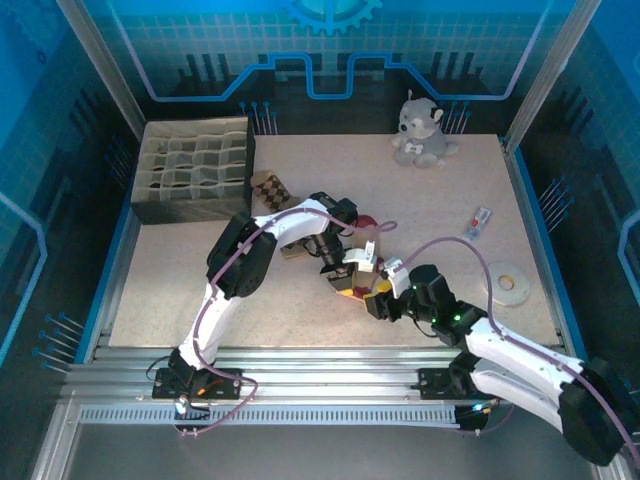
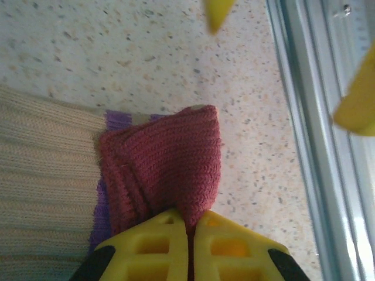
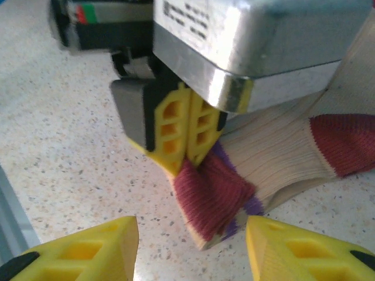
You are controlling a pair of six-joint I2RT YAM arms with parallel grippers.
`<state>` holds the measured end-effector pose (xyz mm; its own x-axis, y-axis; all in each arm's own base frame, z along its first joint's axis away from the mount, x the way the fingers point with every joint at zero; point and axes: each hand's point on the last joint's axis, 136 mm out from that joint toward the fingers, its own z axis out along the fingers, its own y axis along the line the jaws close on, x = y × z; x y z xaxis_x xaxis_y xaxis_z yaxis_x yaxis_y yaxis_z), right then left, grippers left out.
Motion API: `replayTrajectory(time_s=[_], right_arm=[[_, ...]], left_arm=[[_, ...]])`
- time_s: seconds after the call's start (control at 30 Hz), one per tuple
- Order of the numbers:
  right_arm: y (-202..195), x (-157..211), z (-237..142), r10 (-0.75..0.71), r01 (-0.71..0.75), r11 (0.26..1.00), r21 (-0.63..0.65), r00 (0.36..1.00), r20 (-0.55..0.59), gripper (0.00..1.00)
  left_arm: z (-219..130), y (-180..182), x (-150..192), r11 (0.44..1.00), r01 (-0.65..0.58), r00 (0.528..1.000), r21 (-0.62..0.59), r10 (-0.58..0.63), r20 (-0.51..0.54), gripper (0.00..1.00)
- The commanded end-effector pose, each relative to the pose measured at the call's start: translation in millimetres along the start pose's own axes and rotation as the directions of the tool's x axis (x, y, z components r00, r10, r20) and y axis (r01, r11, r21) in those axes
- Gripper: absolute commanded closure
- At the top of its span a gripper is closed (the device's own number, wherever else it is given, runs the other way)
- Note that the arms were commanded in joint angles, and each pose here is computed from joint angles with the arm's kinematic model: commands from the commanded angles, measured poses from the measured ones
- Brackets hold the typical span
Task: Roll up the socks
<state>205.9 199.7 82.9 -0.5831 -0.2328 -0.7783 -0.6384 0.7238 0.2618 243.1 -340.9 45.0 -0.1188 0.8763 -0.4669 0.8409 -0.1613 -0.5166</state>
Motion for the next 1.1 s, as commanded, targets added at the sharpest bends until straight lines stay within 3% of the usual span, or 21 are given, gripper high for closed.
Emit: replayTrajectory(time_s=[0.0,0.2,0.6,0.9,1.07], right_arm=[[16,-26,6,-0.1,0.108,0.992,-0.071,0.99,0.1,0.49],[33,-19,19,-0.14,0.149,0.974,-0.168,0.988,0.067,0.48],[28,-3,42,-0.174,0.172,0.971,-0.165,0.985,-0.002,0.48],[28,1,52,-0.173,0.162,0.97,-0.18,0.984,-0.045,0.67],[31,4,55,-0.175,0.16,0.966,-0.201,0.982,-0.064,0.57]], left_arm=[[5,-15,6,0.984,0.122,0.991,0.129,-0.129,0.044,1.0],[-1,-11,4,0.977,0.148,0.981,0.155,-0.165,0.1,1.0],[-2,-11,6,0.976,0.153,0.979,0.154,-0.171,0.11,1.0],[-5,-10,10,0.982,0.139,0.978,0.126,-0.157,0.14,1.0],[-9,-8,11,0.982,0.144,0.973,0.122,-0.163,0.165,1.0]])
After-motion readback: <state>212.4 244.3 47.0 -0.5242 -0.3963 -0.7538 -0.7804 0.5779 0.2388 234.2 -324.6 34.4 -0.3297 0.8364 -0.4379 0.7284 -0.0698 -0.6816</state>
